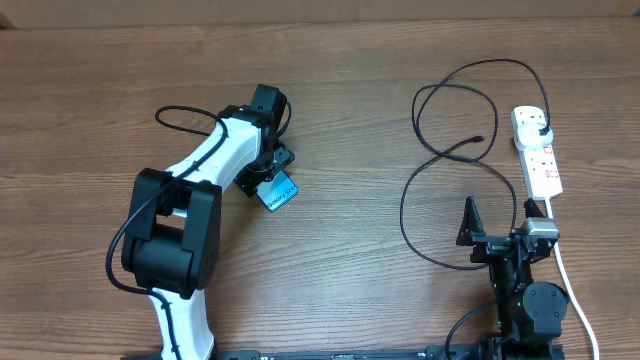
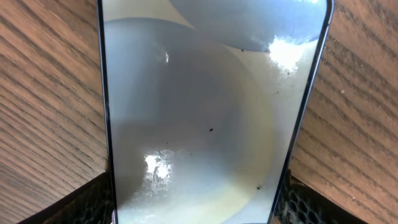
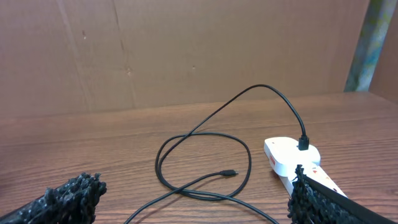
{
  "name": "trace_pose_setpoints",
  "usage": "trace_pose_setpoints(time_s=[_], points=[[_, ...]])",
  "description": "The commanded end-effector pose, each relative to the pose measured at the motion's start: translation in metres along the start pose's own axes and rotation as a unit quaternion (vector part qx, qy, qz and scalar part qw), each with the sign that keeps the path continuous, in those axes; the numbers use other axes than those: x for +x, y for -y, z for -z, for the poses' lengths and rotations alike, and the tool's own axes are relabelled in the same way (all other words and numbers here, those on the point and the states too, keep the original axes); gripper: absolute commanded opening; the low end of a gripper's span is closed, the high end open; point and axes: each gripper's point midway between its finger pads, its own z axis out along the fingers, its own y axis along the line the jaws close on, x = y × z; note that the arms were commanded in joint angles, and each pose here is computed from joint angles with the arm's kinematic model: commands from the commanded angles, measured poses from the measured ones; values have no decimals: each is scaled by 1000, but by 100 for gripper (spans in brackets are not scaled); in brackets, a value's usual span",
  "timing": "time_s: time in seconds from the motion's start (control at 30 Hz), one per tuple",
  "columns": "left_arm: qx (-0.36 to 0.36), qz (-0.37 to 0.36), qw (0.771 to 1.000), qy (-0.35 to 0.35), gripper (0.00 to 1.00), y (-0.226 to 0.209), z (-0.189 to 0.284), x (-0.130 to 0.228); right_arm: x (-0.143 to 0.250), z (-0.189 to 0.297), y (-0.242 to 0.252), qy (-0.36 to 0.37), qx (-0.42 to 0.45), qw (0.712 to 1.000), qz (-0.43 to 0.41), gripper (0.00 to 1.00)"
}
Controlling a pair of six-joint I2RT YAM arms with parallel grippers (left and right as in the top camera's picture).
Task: Plug charger to phone and switch on socket
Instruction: 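Lower the left gripper onto the phone and grip it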
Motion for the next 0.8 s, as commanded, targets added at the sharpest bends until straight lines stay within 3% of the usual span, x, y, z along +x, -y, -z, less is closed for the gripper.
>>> trace_pose_setpoints(time_s=[0.0,0.77], points=[[-31,-23,999,-26,61,-13,-20,11,1,0,1,4,2,1000,-2,100],[-37,-71,996,-33,60,9,57,-7,1,0,1,4,2,1000,-2,100]])
